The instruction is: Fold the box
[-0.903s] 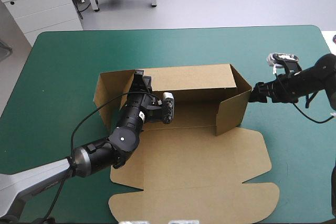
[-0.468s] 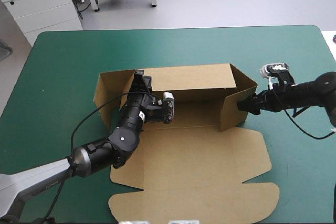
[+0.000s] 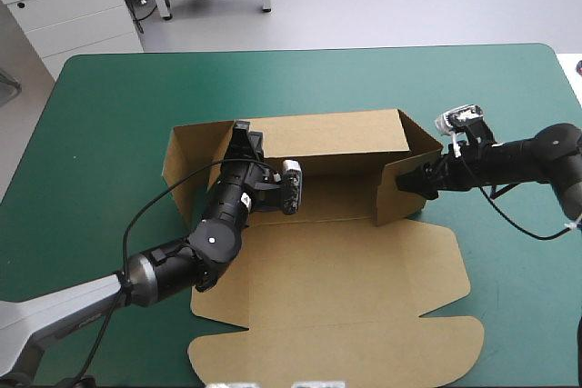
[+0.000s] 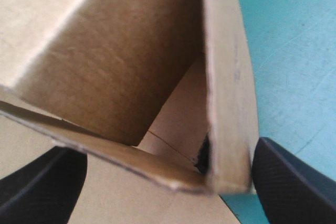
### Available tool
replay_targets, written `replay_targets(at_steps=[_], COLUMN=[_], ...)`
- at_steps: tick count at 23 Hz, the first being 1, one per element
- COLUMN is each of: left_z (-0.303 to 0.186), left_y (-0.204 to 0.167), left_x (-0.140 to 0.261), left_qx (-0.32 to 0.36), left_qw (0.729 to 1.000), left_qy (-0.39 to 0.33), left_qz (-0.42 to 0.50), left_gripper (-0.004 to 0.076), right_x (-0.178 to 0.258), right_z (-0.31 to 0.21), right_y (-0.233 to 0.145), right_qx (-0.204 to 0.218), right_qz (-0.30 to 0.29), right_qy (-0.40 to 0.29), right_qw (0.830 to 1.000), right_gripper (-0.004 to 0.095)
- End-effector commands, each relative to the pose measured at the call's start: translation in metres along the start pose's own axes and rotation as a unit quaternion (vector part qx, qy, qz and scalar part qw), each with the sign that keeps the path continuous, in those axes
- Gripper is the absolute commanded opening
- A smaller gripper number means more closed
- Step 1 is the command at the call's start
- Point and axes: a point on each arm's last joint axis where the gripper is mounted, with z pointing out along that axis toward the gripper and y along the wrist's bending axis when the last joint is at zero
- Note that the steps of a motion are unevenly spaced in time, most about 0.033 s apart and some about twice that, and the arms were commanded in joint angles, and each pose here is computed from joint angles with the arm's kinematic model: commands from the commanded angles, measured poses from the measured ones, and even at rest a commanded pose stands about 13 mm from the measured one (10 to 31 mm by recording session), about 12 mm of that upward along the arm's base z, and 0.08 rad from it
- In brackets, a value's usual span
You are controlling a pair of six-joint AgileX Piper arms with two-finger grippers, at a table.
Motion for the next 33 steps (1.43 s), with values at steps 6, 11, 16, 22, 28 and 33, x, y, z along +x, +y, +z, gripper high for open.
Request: replay_targets(at_steps=[6, 11, 16, 22, 28, 33], left_z=[-0.009, -0.009, -0.009, -0.009, -0.009, -0.009], left_y=[0.02, 0.02, 0.02, 0.02, 0.019, 0.019], left_x=[-0.002, -0.002, -0.002, -0.002, -0.003, -0.003], left_qx=[-0.044, -0.044, -0.044, -0.045, -0.041, -0.04], left_qw=[0.999, 0.999, 0.999, 0.999, 0.999, 0.999], left_qy=[-0.018, -0.019, -0.018, -0.017, -0.024, -0.025], left_qz=[0.016, 0.016, 0.016, 0.016, 0.013, -0.019], left_gripper=[-0.001, -0.001, -0.001, -0.001, -0.0008, 0.0176], right_x=[-0.006, 0.014, 0.015, 0.012, 0.012, 0.01], right_z=[-0.008, 0.002, 0.024, 0.024, 0.023, 0.022], right_y=[0.038, 0.057, 0.076, 0.076, 0.076, 0.075], right_qx=[0.075, 0.13, 0.173, 0.191, 0.194, 0.204], right_qz=[-0.029, -0.045, -0.069, -0.06, -0.067, -0.082], right_qy=[-0.053, -0.102, -0.152, -0.179, -0.18, -0.183], right_qw=[0.995, 0.985, 0.971, 0.963, 0.962, 0.958], right_gripper=[0.0781, 0.0781, 0.0725, 0.0319, -0.0014, -0.0014])
